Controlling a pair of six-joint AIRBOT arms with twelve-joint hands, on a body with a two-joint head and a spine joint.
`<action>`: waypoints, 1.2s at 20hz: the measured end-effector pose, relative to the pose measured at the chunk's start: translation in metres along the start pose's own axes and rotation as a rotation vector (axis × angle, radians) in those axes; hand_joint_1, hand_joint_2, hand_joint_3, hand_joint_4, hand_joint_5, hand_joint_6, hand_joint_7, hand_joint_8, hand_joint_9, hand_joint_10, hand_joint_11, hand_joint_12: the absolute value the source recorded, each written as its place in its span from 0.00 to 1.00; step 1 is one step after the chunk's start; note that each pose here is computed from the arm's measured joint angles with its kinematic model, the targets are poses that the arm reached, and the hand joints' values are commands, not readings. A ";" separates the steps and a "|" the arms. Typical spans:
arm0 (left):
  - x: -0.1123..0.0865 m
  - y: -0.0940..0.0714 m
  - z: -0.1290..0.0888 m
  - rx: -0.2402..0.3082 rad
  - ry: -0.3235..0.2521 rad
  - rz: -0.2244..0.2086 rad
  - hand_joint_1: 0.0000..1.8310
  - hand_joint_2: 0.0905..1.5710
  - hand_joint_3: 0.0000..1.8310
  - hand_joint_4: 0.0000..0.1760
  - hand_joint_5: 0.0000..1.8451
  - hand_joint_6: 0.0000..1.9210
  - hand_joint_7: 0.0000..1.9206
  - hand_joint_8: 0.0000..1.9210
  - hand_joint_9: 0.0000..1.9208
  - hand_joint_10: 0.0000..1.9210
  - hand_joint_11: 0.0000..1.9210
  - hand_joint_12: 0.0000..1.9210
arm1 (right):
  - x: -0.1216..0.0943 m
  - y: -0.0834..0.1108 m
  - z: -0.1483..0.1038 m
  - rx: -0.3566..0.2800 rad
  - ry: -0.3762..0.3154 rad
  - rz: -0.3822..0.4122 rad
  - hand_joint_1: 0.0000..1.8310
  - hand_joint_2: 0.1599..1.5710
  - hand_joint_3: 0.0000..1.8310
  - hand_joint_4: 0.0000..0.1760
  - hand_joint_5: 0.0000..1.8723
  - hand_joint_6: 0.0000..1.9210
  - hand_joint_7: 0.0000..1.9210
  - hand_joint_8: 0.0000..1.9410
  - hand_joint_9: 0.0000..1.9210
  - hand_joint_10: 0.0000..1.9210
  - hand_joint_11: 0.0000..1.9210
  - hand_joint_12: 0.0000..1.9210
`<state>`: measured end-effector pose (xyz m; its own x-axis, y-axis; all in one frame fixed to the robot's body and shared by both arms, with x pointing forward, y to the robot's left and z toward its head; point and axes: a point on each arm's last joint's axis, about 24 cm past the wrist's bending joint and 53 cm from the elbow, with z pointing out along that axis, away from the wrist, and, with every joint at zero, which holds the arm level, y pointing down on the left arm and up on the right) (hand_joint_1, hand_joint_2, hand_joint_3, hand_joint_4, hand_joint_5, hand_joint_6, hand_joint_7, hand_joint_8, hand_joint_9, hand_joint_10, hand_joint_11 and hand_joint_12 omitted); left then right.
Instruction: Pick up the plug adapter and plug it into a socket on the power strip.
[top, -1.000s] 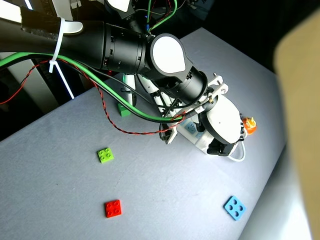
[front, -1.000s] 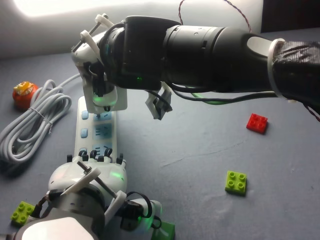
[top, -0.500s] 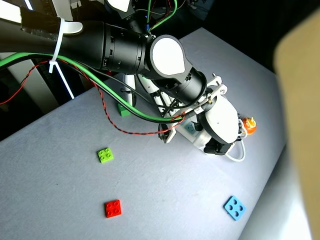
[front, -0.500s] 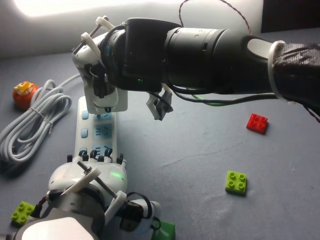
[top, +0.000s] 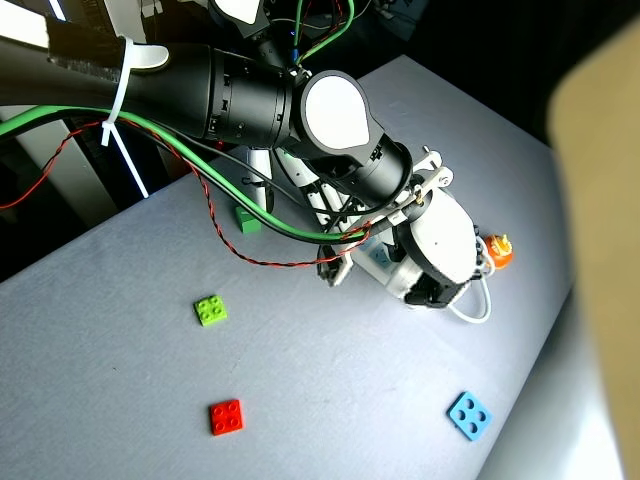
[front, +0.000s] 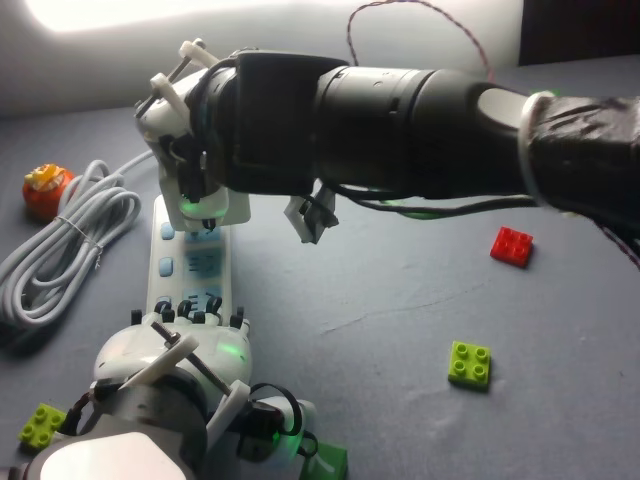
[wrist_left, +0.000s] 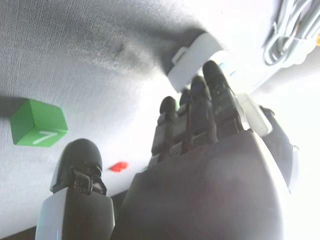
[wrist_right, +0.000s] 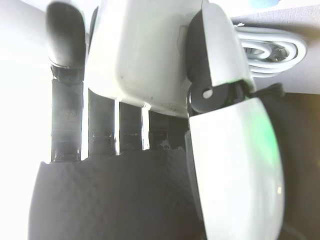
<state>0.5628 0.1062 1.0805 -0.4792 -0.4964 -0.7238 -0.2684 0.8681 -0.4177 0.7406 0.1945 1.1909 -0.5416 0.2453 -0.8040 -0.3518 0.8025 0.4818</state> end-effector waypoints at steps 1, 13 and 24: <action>0.000 0.000 0.000 -0.001 0.000 0.000 0.08 0.77 0.00 0.00 0.05 0.00 0.05 0.00 0.04 0.00 0.00 0.20 | 0.000 0.001 0.001 0.002 -0.001 0.001 0.68 0.70 0.00 0.00 0.52 0.43 0.47 0.67 0.42 0.61 0.43 0.73; 0.001 0.002 0.000 -0.009 0.003 -0.003 0.08 0.76 0.00 0.00 0.05 0.00 0.06 0.00 0.06 0.00 0.00 0.21 | 0.012 0.001 0.008 -0.010 0.007 0.003 0.68 0.70 0.00 0.00 0.51 0.44 0.47 0.68 0.43 0.60 0.41 0.74; 0.001 0.003 -0.001 -0.009 0.007 -0.003 0.10 0.76 0.00 0.00 0.06 0.00 0.07 0.00 0.07 0.00 0.00 0.22 | 0.020 0.003 0.008 -0.026 0.015 -0.026 0.67 0.70 0.00 0.00 0.52 0.43 0.46 0.69 0.40 0.62 0.40 0.75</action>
<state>0.5601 0.1083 1.0790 -0.4844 -0.4988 -0.7187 -0.2774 0.8667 -0.4146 0.7347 0.2057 1.1735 -0.5429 0.2161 -0.8115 -0.3855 0.7944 0.4694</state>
